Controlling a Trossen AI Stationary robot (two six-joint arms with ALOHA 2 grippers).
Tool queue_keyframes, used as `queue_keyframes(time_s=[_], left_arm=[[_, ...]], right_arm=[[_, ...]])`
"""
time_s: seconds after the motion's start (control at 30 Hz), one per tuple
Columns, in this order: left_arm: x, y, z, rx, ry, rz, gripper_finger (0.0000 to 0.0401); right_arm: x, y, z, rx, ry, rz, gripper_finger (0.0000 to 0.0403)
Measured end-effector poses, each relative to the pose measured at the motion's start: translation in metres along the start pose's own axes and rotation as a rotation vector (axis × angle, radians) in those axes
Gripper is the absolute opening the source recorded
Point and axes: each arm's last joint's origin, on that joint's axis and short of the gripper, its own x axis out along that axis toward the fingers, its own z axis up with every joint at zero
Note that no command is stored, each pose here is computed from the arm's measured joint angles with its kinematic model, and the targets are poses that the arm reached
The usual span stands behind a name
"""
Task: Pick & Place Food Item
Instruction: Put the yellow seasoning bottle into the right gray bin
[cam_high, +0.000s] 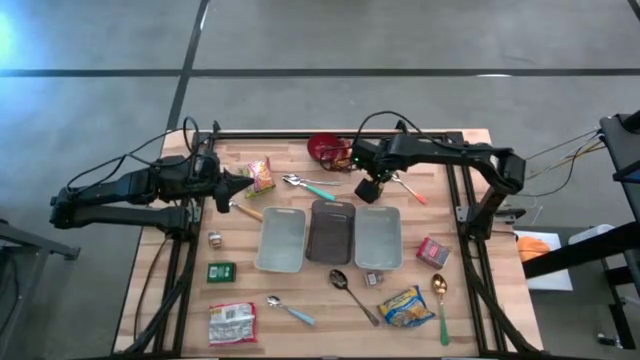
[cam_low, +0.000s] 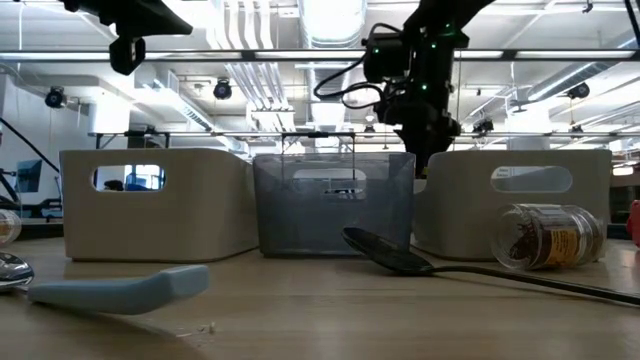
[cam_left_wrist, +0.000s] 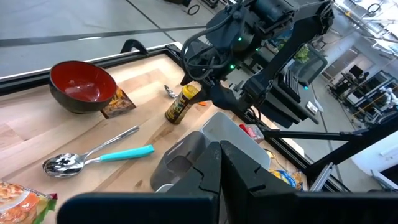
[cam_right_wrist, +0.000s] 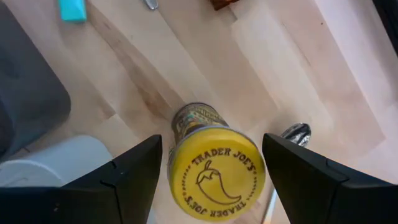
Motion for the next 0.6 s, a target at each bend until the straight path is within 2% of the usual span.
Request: queue_keyframes(time_s=[0.6], left_arm=[[0.0000,0.0006,-0.0008,0.005,0.008,0.006,0.0008]], right_arm=[[0.0003,-0.0022,-0.0085,0.055,0.050,-0.025,0.0276]])
